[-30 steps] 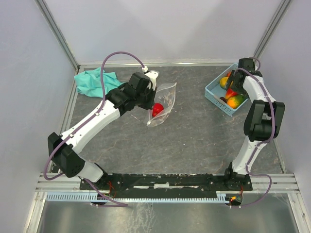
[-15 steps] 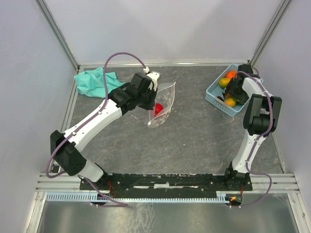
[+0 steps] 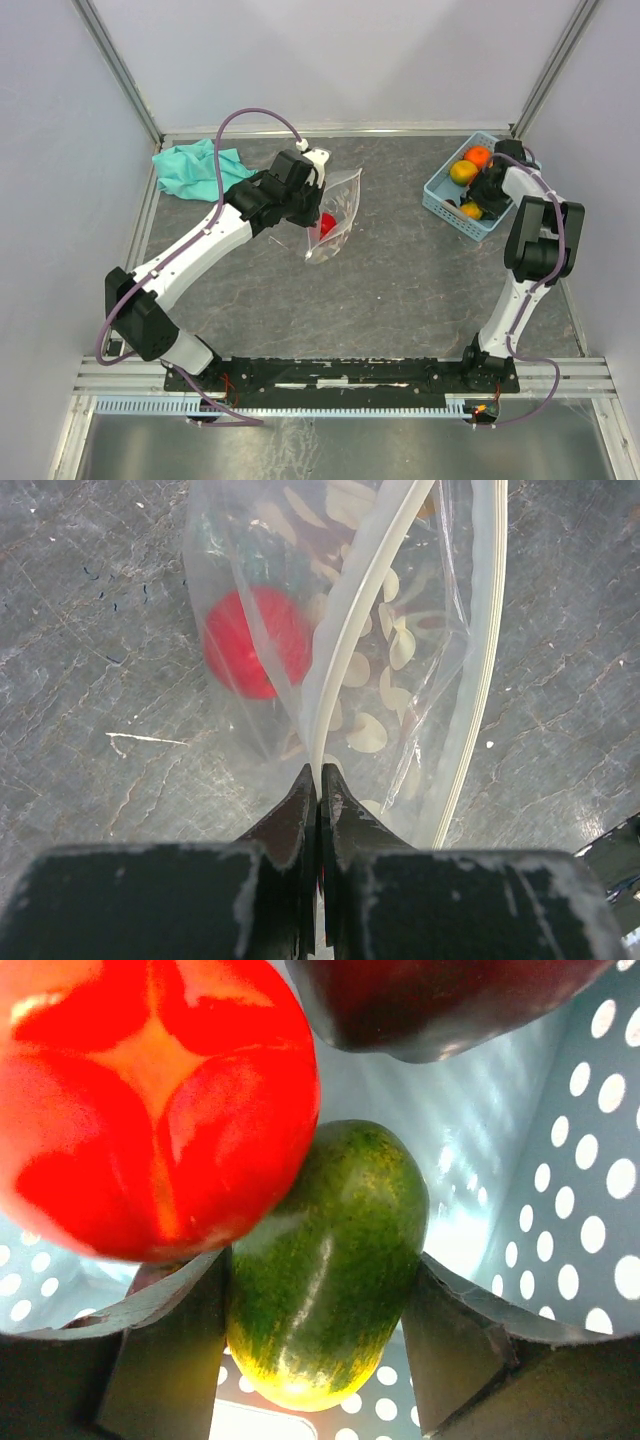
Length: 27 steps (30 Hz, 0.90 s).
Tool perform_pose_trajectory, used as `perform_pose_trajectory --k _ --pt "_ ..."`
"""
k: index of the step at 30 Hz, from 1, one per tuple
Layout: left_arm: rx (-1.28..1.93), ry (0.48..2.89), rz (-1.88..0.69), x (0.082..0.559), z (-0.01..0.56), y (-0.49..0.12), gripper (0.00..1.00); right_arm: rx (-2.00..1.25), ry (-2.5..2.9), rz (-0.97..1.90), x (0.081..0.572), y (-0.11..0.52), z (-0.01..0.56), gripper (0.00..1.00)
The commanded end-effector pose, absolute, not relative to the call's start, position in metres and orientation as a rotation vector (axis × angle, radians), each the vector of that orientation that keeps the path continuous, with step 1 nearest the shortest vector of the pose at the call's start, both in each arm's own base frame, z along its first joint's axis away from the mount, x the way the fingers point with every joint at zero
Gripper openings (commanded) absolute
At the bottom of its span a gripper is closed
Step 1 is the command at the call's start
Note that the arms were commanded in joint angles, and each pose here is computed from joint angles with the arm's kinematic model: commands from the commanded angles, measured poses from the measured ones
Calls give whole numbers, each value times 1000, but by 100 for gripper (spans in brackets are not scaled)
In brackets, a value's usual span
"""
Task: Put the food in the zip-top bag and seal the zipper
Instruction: Pick up the fake fruit from the bin.
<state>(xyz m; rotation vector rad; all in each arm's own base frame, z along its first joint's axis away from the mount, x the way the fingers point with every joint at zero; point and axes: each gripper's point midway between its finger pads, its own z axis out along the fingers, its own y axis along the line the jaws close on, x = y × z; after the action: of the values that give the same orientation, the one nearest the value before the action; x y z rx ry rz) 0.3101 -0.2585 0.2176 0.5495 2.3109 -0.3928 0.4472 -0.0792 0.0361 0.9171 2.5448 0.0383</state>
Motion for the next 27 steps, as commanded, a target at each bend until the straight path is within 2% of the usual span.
perform_pose_trajectory --k 1,13,20,27 --pt "536 2252 -457 313 239 -268 3 878 2447 73 452 -79 78 53" --pt "533 2240 -482 312 245 -270 3 829 2367 8 434 -86 124 41" --pt "534 2239 -512 311 246 -274 3 779 2291 12 437 -87 136 39" --pt "521 2234 -537 310 249 -278 3 681 2169 138 437 -64 179 39"
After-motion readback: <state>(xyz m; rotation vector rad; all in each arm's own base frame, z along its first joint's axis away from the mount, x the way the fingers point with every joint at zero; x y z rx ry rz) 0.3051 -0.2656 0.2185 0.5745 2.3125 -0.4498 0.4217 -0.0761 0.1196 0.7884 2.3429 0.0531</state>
